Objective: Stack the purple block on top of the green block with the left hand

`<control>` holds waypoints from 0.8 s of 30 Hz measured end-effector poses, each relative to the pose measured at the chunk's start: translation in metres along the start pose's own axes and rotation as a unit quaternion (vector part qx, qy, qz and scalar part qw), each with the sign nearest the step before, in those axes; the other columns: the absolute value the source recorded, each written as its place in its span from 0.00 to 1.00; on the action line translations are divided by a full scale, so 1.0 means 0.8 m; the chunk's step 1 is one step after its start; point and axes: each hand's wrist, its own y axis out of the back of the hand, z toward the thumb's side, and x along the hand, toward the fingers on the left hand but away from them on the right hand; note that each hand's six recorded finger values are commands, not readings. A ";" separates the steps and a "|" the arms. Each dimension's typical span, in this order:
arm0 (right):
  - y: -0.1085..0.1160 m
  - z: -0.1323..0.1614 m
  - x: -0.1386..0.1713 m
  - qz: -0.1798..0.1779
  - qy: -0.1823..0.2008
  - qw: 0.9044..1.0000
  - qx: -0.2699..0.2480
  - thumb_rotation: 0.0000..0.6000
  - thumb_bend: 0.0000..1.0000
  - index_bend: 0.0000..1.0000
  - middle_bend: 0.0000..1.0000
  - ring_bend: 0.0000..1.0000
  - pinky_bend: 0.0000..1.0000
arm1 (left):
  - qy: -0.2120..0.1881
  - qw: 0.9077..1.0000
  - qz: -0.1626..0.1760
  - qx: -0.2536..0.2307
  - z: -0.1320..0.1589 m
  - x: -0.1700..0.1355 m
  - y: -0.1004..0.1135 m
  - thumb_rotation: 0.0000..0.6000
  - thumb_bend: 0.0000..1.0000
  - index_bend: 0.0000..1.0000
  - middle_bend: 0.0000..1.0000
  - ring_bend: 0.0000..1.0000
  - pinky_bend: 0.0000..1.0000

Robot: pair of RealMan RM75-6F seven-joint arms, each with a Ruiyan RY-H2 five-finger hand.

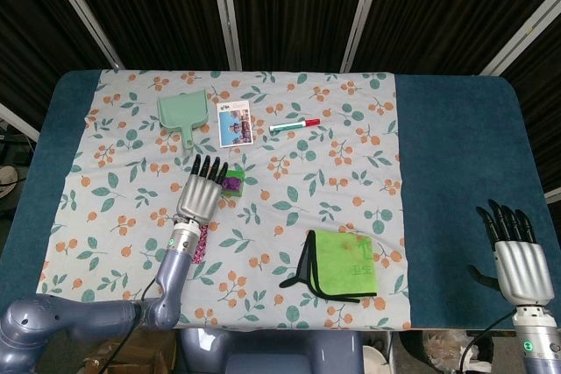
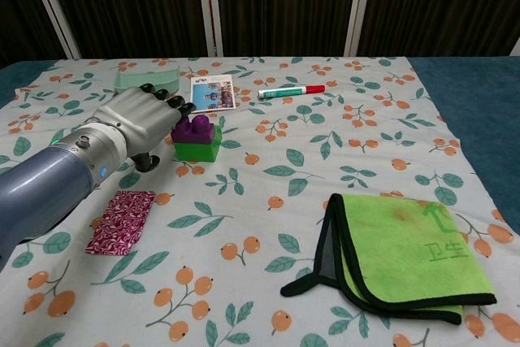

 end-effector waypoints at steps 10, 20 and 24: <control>0.001 0.001 0.000 -0.002 0.001 1.000 0.000 1.00 0.17 0.10 0.05 0.01 0.05 | 0.002 1.000 -0.003 0.008 -0.002 0.001 -0.006 1.00 0.43 0.00 0.00 0.00 0.00; 0.000 0.002 0.000 -0.001 0.003 1.000 0.003 1.00 0.17 0.10 0.05 0.01 0.06 | -0.001 1.000 0.013 -0.001 0.000 0.001 0.007 1.00 0.41 0.00 0.00 0.00 0.00; -0.001 0.004 -0.001 0.000 0.004 1.000 0.004 1.00 0.17 0.10 0.05 0.01 0.05 | -0.007 0.999 0.038 -0.010 0.004 -0.002 0.030 1.00 0.39 0.00 0.00 0.00 0.00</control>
